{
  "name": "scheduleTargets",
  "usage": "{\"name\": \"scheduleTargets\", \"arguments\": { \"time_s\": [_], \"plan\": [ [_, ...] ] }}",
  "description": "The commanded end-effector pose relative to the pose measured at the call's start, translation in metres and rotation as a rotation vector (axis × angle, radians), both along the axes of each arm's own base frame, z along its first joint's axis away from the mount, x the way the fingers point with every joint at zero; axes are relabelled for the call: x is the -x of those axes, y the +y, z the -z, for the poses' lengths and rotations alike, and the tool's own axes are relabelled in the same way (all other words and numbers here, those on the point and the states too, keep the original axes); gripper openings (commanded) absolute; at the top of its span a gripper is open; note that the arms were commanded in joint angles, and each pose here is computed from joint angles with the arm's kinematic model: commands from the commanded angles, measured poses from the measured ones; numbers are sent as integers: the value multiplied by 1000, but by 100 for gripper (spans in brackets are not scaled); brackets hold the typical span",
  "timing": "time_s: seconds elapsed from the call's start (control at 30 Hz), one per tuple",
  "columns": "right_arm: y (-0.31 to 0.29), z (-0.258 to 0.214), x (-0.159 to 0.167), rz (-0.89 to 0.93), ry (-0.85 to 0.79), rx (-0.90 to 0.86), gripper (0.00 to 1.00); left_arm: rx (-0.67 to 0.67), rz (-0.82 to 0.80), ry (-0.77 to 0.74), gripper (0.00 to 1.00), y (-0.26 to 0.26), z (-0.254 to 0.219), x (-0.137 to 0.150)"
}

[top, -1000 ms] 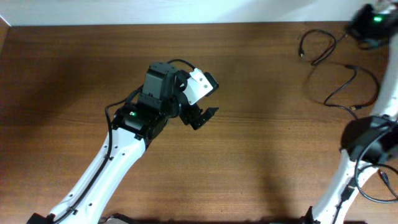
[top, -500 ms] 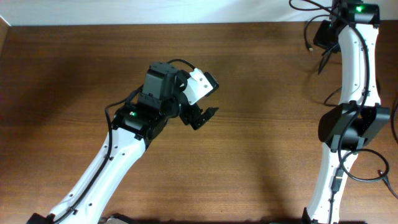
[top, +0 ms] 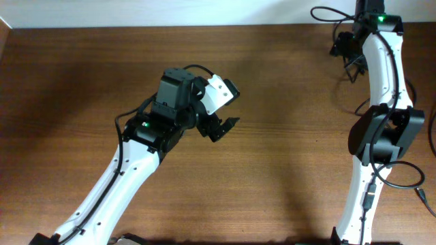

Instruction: Untangle cables

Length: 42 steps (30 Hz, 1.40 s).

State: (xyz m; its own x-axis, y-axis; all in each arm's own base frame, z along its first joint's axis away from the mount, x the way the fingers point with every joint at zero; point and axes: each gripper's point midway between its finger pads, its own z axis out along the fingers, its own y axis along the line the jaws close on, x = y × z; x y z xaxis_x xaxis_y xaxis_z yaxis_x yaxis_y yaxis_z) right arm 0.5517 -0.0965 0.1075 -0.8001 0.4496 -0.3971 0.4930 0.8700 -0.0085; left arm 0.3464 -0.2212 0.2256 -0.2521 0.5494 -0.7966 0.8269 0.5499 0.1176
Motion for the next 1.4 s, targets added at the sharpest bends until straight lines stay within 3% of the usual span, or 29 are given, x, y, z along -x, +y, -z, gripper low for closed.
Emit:
{"name": "scheduleTargets", "arguments": {
  "time_s": [0.0,0.13,0.27,0.3,0.33,0.47,0.63,0.77,0.93,1.37],
  "plan": [
    [15,12,-1,-30,10,-78,90,21,5,-4,99,-2,-7,2],
    [21,1,0,-43,-2,-108,90,21,6,-4,99,-2,-7,2],
    [23,-68,-4,-133,-128,-66,91,21,6,-4,99,-2,-7,2],
    [24,-97,1,-157,-170,-48,99,21,5,-4,99,-2,-7,2],
    [24,-113,5,-168,-192,-37,99,21,5,-4,99,-2,-7,2],
    [40,-187,39,-225,-293,-50,99,21,6,-4,99,-2,-7,2],
    [77,-236,97,-334,-297,-83,99,21,5,-4,99,-2,-7,2],
    [116,-246,127,-429,-263,-96,99,21,5,-4,99,-2,-7,2],
    [167,-242,141,-569,-218,-93,99,21,5,-4,99,-2,-7,2],
    [173,-240,143,-582,-210,-101,99,21,5,-4,99,-2,-7,2]
  ]
}}
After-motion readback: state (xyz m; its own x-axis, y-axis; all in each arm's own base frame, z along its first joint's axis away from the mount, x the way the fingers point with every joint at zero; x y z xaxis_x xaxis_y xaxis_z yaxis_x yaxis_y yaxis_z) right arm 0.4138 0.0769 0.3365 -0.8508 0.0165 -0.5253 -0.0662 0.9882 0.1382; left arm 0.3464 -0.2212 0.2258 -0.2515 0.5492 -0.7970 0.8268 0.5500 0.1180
